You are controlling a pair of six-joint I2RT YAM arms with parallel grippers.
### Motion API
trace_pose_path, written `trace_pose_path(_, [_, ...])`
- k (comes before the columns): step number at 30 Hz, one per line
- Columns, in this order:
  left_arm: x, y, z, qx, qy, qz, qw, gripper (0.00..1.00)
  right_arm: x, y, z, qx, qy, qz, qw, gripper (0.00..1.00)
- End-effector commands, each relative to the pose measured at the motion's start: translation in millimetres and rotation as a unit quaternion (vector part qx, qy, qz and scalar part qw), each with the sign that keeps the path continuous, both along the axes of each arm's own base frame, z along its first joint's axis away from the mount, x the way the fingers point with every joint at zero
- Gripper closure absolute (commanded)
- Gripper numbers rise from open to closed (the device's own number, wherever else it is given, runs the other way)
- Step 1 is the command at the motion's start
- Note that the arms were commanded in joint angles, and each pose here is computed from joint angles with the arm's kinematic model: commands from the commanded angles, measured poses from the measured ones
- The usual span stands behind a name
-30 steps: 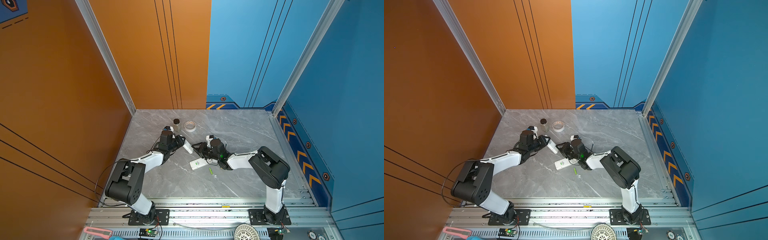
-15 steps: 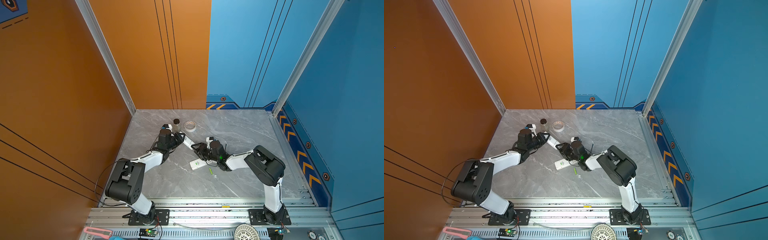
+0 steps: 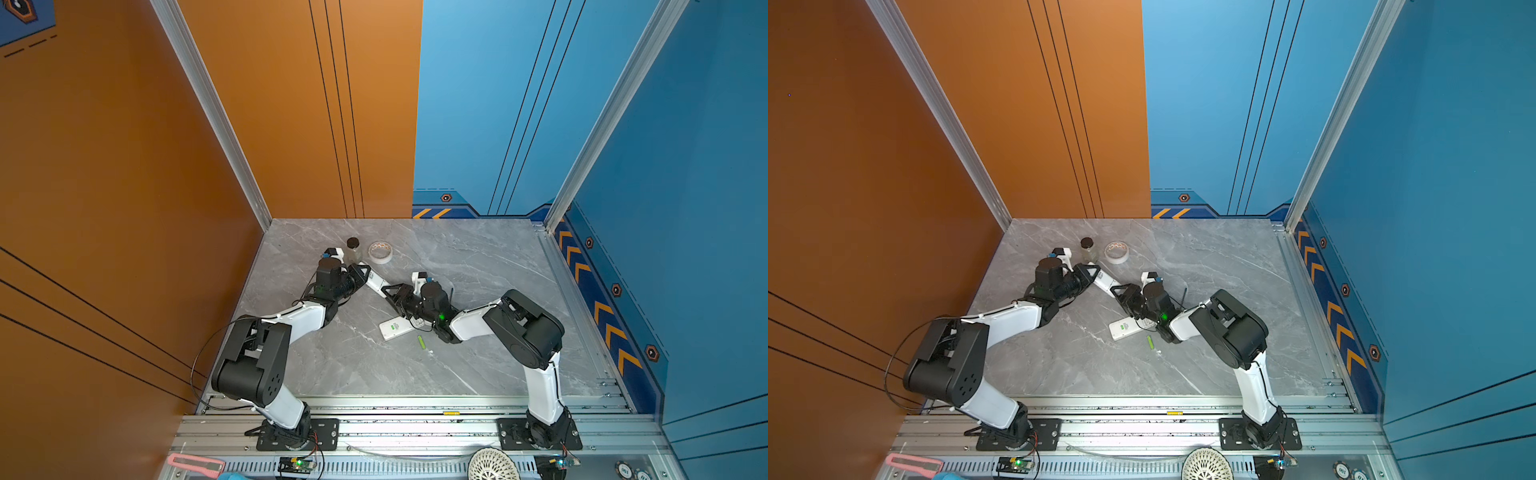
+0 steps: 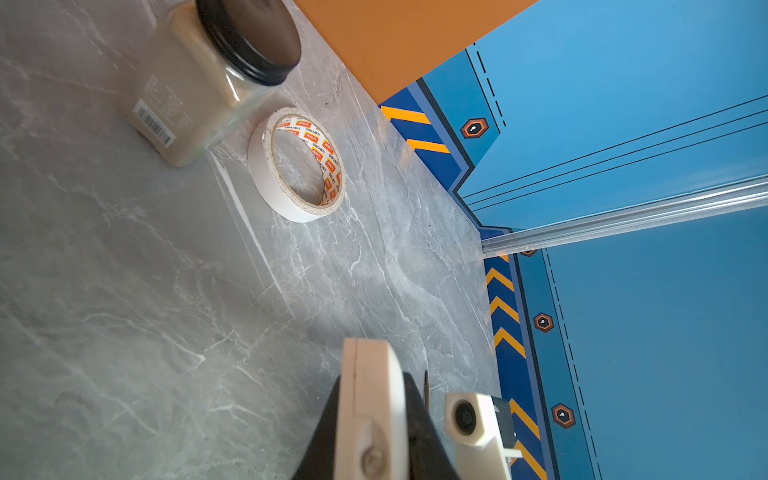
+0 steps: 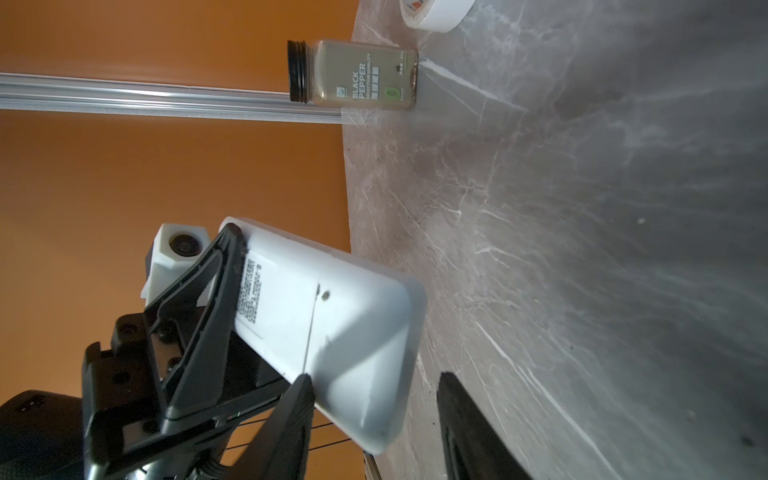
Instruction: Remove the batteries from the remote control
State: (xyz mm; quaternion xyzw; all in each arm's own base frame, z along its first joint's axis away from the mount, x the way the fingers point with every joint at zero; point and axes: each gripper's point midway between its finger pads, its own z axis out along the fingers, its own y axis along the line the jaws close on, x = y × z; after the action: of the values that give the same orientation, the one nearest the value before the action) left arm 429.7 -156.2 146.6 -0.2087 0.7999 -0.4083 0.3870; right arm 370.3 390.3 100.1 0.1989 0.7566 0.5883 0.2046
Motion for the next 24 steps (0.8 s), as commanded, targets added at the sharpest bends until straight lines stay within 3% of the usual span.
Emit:
trace_pose_path(1, [-1, -7, 6, -0.016, -0.01, -0.015, 1.0, 1.0, 5, -6, -8, 0.0, 0.002, -0.012, 1.0, 0.59])
trace_pose_path(8, [0, -3, 9, -0.018, -0.014, -0.008, 1.0, 1.0, -1, -11, -14, -0.01, 0.009, -0.013, 1.0, 0.83])
trace_pose_path(24, [-3, 2, -6, 0.006, 0.002, 0.0, 1.0, 1.0, -1, -14, 4, 0.004, -0.008, -0.022, 1.0, 0.87])
